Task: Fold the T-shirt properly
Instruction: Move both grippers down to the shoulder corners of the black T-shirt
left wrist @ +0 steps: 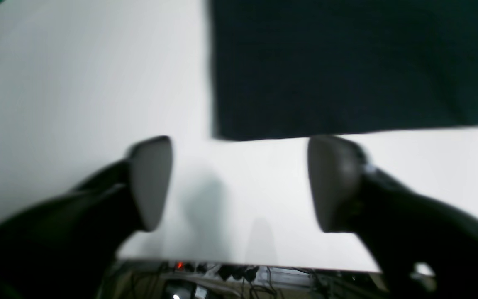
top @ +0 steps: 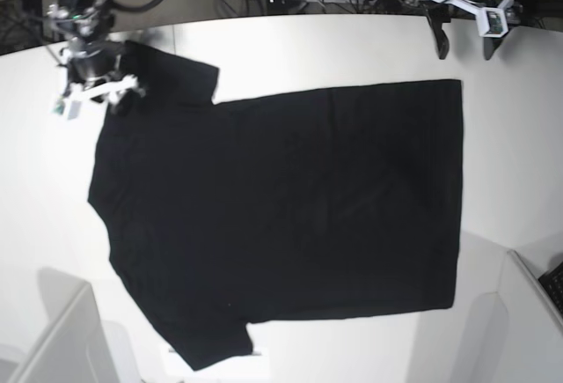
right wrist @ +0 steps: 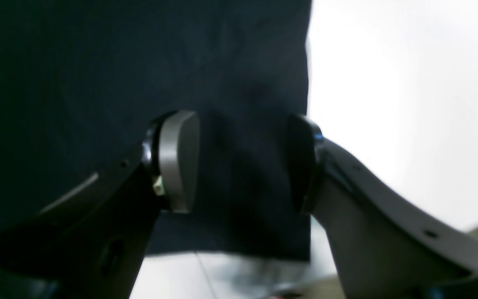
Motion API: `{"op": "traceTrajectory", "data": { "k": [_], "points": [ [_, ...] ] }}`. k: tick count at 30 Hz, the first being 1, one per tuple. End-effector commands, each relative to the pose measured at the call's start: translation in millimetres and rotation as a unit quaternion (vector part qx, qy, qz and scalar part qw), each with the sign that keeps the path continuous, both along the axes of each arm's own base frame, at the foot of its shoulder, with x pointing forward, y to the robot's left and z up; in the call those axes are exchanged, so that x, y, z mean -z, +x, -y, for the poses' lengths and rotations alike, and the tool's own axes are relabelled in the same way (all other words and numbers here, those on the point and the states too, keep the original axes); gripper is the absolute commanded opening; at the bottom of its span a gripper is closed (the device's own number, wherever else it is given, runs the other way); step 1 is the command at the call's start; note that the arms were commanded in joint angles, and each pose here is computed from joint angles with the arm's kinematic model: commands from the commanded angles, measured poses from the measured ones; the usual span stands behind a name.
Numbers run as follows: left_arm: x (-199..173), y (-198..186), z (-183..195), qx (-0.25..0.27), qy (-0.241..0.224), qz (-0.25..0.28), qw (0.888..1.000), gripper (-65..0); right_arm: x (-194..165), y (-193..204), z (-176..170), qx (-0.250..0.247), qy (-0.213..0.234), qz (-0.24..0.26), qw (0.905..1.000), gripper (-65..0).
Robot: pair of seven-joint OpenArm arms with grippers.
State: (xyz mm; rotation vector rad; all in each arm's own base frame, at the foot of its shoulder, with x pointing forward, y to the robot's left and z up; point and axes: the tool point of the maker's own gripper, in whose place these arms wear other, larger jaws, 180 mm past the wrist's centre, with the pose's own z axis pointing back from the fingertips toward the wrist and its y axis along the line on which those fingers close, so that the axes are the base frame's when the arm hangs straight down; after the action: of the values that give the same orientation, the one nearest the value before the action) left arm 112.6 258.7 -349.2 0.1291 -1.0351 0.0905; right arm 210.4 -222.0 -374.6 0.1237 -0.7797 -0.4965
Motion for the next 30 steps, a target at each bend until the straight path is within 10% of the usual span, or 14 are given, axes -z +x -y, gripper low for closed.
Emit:
{"op": "traceTrajectory", "data": {
  "k": [1,19,30],
  "points": [
    [-8.7,3.6,-4.9,-0.006,0.000,0.018,1.000,-12.2,-7.9,4.7,7.7,0.007,0.009,0.015,0.9998,-32.9],
    [0.4,2.8,-34.9,-0.058,-0.069,0.035,0.995,-11.7,50.4,-9.2,21.6,0.033,0.094,-0.081,0.9917,-32.9],
    [4.7,6.5,-35.4,-0.069,-0.086,0.040,0.993,-11.7,65.8,-32.3,-10.9,-0.050,0.097,-0.109,0.9880,-33.6]
  ]
}}
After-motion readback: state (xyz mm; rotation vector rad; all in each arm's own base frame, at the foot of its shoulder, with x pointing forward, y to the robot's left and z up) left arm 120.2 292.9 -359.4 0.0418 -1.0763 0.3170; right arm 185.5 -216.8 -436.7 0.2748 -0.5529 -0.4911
